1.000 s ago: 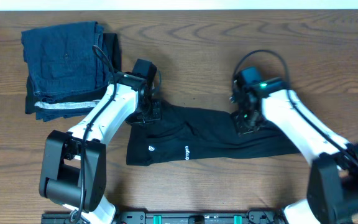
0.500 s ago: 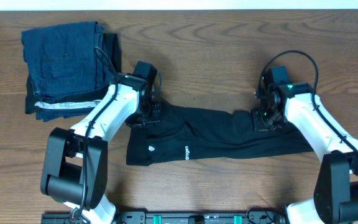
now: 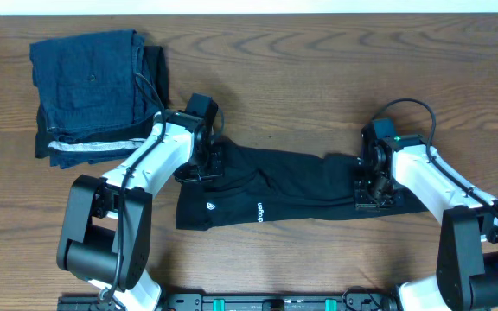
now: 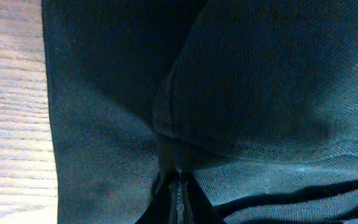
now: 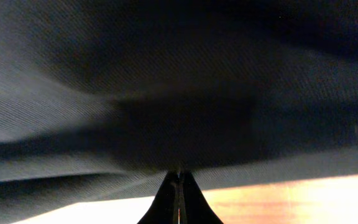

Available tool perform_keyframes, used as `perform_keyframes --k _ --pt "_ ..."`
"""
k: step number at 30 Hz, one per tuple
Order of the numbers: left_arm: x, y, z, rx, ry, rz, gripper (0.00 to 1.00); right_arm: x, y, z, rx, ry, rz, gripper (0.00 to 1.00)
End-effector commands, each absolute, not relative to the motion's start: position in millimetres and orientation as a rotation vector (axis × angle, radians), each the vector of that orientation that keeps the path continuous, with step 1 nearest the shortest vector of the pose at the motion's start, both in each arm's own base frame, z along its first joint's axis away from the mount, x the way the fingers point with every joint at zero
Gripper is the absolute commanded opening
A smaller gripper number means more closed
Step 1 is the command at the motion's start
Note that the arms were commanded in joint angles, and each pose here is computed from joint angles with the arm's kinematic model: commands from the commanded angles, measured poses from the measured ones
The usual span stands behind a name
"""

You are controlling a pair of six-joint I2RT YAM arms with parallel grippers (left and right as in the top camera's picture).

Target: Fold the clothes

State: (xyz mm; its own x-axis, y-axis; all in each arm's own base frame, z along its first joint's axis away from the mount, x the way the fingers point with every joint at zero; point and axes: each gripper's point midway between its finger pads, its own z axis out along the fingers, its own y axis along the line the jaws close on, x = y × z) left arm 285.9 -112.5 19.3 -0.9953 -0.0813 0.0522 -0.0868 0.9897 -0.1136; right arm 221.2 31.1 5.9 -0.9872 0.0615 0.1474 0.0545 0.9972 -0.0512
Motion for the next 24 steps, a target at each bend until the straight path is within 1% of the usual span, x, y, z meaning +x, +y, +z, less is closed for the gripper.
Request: perform_keyframes --k 1,5,8,11,15,18,24 --pt "282 -110 14 0.152 -3.068 0.159 0.06 217 23 6 -0.192 -2.973 0.141 0.01" --pt "285 -111 14 0.152 -3.076 0.164 0.06 225 22 5 -0.193 -3.005 0.150 0.01" --pt "284 -111 14 0.151 -3.076 0.163 0.06 233 32 13 -0.136 -3.021 0.062 0.01" --pt "285 -111 14 0.151 -3.076 0.163 0.06 250 37 39 -0.131 -3.060 0.029 0.01" --pt "284 -111 14 0.151 -3.075 0.163 0.06 277 29 69 -0.203 -3.151 0.002 0.01" --pt "284 -111 14 0.151 -3.075 0.162 0.06 287 16 68 -0.275 -3.180 0.007 0.01" --pt "284 -111 14 0.151 -3.076 0.163 0.06 300 -9 51 -0.422 -3.226 0.009 0.01"
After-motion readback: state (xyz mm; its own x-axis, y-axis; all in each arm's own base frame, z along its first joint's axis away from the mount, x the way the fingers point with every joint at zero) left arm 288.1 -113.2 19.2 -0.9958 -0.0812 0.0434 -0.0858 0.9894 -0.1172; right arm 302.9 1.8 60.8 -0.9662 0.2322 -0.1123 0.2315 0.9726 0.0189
